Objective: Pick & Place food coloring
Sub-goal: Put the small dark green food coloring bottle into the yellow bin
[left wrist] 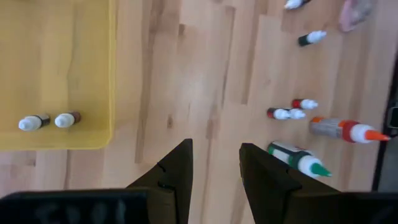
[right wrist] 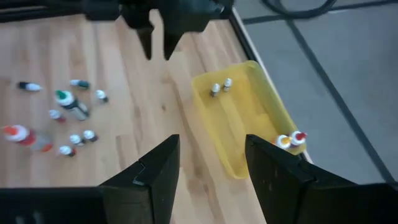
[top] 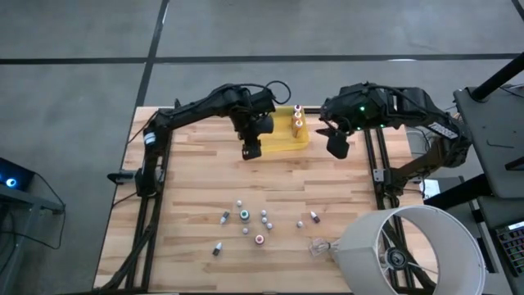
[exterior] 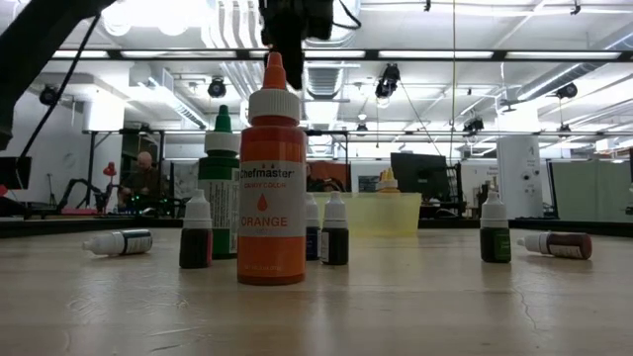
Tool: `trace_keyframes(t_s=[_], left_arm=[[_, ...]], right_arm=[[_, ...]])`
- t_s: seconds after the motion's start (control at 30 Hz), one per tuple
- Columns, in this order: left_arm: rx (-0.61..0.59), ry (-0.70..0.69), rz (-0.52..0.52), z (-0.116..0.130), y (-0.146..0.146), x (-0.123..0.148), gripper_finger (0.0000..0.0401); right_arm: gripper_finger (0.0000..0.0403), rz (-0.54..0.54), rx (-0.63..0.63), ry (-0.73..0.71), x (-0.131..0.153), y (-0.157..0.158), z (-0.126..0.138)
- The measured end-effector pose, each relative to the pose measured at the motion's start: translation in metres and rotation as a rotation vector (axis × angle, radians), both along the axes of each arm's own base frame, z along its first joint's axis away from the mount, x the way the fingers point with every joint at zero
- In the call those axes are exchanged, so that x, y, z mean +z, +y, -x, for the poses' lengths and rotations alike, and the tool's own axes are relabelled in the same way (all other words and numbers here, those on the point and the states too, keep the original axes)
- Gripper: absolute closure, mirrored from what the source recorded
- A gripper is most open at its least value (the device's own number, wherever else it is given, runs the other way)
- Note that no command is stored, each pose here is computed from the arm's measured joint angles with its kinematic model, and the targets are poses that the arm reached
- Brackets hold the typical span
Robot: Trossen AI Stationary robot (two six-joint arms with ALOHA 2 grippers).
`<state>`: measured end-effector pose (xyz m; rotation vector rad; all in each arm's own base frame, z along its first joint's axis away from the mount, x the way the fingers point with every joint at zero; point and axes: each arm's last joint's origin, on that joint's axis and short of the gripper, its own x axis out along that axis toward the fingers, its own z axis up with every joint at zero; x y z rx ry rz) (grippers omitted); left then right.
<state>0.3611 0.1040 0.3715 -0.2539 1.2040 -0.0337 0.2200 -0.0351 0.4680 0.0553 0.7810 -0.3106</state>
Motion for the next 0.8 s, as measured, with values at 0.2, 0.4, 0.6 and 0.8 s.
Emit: trace_keyframes(t_s=[0.2,0.4,0.6,0.8], left_arm=[[0.012,-0.084,-0.007,0.018,-0.016,0.026,0.0298],[0.031,-0.097,-0.027,0.043,-0.034,0.035,0.0298],[0.089,-0.215,-0.03,0.073,-0.044,0.029,0.0298],[0.145,-0.269,0.004,0.106,-0.055,0.015,0.0298]], right_arm=[[0.0229,-0.034,0.055,-0.025,0.004,0.003,0.007],[0.0229,-0.038,0.046,-0.064,0.011,0.005,0.021],[0.0229,-0.059,0.022,-0.118,0.019,0.007,0.037],[0.0229,-0.114,0.021,-0.158,0.023,0.009,0.047]])
